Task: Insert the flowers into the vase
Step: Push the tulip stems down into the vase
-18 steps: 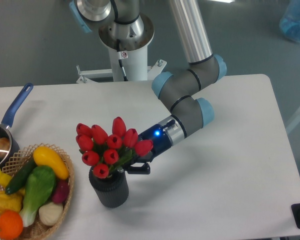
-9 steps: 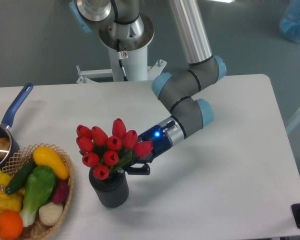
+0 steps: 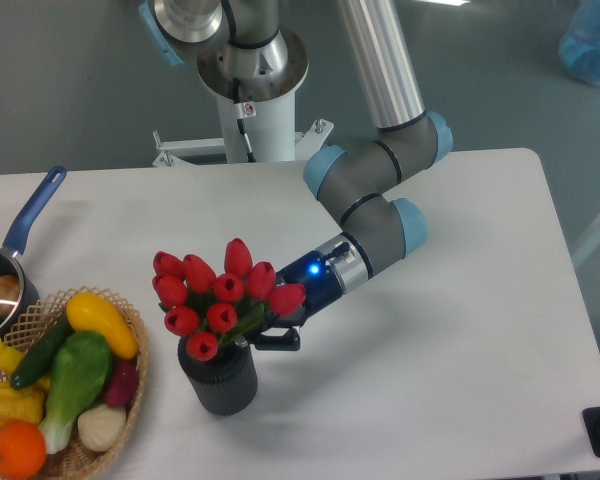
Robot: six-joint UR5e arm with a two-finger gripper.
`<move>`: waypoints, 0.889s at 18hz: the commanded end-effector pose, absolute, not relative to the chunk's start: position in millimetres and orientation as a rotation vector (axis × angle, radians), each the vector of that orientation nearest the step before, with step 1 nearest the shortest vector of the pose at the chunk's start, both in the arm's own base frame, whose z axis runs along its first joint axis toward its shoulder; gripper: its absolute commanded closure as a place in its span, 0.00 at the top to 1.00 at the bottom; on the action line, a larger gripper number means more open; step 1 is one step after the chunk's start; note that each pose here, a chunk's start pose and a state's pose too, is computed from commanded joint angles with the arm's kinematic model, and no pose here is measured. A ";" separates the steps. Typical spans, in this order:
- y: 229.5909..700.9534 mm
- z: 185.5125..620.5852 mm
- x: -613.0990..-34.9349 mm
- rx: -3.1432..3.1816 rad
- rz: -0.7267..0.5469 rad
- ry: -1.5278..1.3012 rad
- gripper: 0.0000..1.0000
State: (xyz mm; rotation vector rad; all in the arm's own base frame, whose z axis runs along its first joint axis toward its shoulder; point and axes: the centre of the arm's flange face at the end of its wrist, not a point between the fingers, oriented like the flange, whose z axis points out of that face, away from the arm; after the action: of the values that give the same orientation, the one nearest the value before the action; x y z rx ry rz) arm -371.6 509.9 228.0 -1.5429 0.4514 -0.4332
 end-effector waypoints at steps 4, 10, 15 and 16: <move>510.5 227.8 -370.9 -1.544 -0.434 0.453 0.02; 509.9 227.8 -371.7 -1.544 -0.433 0.452 0.07; 509.9 228.7 -371.6 -1.544 -0.432 0.453 0.17; 509.3 229.6 -372.3 -1.544 -0.429 0.453 0.17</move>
State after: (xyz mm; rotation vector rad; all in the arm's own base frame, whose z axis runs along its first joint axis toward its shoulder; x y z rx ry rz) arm -372.3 509.3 229.6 -1.5438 0.4529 -0.4294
